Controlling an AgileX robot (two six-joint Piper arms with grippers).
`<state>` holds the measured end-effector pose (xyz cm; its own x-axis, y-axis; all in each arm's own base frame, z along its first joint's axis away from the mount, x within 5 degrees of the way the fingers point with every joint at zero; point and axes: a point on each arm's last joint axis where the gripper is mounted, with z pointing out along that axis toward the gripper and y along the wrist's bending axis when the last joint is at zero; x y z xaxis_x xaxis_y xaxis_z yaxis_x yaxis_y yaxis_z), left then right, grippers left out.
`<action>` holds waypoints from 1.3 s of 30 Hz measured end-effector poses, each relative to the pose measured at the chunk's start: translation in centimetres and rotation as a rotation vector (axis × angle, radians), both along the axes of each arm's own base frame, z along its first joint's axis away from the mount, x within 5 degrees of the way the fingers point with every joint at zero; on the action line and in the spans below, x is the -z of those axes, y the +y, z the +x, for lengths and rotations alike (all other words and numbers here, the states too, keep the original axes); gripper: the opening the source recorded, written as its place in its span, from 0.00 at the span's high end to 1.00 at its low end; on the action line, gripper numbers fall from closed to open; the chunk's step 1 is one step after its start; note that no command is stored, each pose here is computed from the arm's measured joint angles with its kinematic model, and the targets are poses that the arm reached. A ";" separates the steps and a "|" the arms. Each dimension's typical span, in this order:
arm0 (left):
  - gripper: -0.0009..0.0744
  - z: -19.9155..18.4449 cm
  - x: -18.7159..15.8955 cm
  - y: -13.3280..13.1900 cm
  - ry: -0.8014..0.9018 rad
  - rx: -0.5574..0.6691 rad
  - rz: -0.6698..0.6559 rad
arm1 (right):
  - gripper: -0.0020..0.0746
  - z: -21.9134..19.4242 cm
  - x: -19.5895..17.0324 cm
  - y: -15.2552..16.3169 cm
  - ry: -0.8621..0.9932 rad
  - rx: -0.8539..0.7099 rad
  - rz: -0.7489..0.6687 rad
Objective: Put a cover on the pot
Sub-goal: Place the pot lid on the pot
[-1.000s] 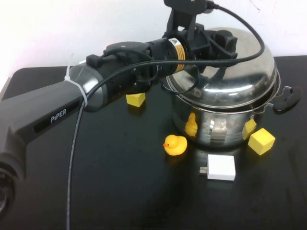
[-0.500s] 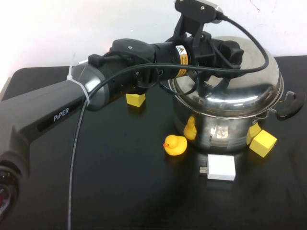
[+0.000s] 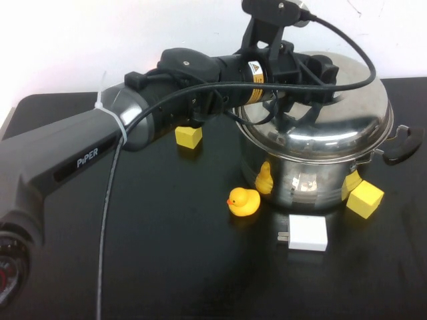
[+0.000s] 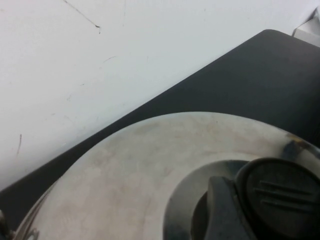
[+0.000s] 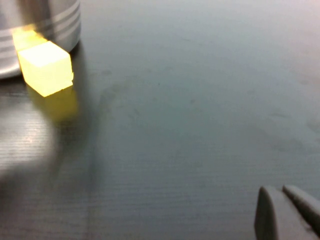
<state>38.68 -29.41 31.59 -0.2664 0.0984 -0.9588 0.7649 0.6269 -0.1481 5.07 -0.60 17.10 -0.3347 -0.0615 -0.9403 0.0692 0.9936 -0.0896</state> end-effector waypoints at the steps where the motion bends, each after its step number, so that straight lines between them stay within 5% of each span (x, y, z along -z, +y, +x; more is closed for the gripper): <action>1: 0.54 0.1 -0.2 -0.1 -0.003 -0.001 -0.004 | 0.98 0.0 0.0 0.0 0.000 0.000 0.000; 25: 0.54 -0.2 -1.9 -0.4 -0.089 0.065 0.011 | 0.98 0.0 0.0 0.0 0.000 0.000 0.000; 34: 0.54 -1.5 -9.2 3.1 -0.419 -0.159 0.077 | 0.98 0.0 0.0 0.0 0.000 0.000 0.000; 39: 0.54 -2.8 -13.1 5.5 -0.444 -0.324 -0.022 | 0.98 0.0 0.0 0.0 0.000 0.000 0.000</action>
